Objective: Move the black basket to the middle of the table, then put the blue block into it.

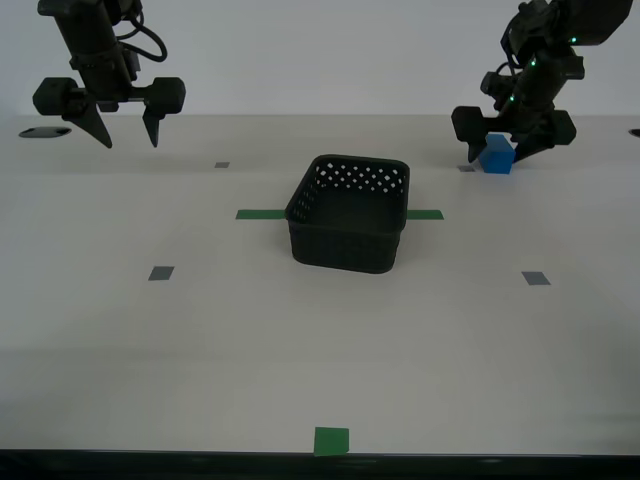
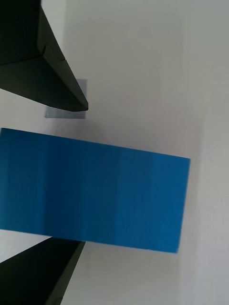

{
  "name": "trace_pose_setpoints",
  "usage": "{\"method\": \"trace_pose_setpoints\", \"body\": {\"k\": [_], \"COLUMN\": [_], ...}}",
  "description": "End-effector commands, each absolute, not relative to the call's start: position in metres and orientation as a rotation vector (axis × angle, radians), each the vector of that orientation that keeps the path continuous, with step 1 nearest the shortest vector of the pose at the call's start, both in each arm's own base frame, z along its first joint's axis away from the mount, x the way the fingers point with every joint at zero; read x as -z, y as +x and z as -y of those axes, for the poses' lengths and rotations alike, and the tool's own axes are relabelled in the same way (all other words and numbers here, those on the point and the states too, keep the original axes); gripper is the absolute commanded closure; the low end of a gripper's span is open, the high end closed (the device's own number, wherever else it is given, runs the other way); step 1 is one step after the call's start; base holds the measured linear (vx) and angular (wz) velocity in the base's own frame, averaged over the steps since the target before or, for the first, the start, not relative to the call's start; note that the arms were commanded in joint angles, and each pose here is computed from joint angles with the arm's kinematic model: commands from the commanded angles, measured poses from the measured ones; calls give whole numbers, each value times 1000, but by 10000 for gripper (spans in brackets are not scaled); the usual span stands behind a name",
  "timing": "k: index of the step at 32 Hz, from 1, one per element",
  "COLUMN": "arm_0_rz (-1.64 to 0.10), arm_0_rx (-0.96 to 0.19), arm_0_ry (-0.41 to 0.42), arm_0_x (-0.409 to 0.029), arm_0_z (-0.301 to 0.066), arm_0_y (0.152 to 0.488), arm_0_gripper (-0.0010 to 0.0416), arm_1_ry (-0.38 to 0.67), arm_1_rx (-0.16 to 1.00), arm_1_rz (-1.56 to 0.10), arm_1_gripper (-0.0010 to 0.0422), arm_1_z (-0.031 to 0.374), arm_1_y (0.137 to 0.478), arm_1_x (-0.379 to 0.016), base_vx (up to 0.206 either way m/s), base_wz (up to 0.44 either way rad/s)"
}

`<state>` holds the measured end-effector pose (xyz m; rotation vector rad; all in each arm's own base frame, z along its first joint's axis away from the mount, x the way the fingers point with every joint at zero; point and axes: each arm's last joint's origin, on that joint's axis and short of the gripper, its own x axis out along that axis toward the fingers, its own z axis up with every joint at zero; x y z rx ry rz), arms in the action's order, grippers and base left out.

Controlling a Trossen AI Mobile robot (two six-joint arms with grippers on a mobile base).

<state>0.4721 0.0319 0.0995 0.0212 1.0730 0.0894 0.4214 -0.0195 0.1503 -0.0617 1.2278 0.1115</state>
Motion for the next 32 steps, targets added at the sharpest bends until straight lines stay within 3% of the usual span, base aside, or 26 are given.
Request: {"method": "trace_pose_setpoints", "body": {"k": [1,5,10,13,19,29,32], "arm_0_rz": [-1054,-1056,-1063,-1065,-1076,-1021,-996], "arm_0_rx": [-87,-76,-60,-56,-75,-156,-238], "arm_0_ry": [26,45,71,78,84,99,95], "arm_0_x": [-104,-104,-103,-103,-125,-226,-260], "arm_0_z": [-33,-33,-33,-33,-33,-41,-61], "arm_0_y": [473,473,473,473,466,431,410], "arm_0_gripper": [78,142,270,398,408,407,407], "arm_1_ry": [-64,-64,-64,-63,-63,-55,-51], "arm_1_rx": [-110,-109,-109,-108,-108,-107,-111], "arm_1_rz": [-1224,-1217,-1217,-1218,-1215,-1244,-1284], "arm_1_gripper": [99,98,99,98,98,98,98], "arm_1_z": [20,20,20,20,20,19,18], "arm_1_y": [422,422,422,422,423,414,397], "arm_1_x": [-150,-151,-151,-151,-151,-133,-108], "base_vx": [0,0,0,0,0,0,0], "base_wz": [0,0,0,0,0,0,0]}}
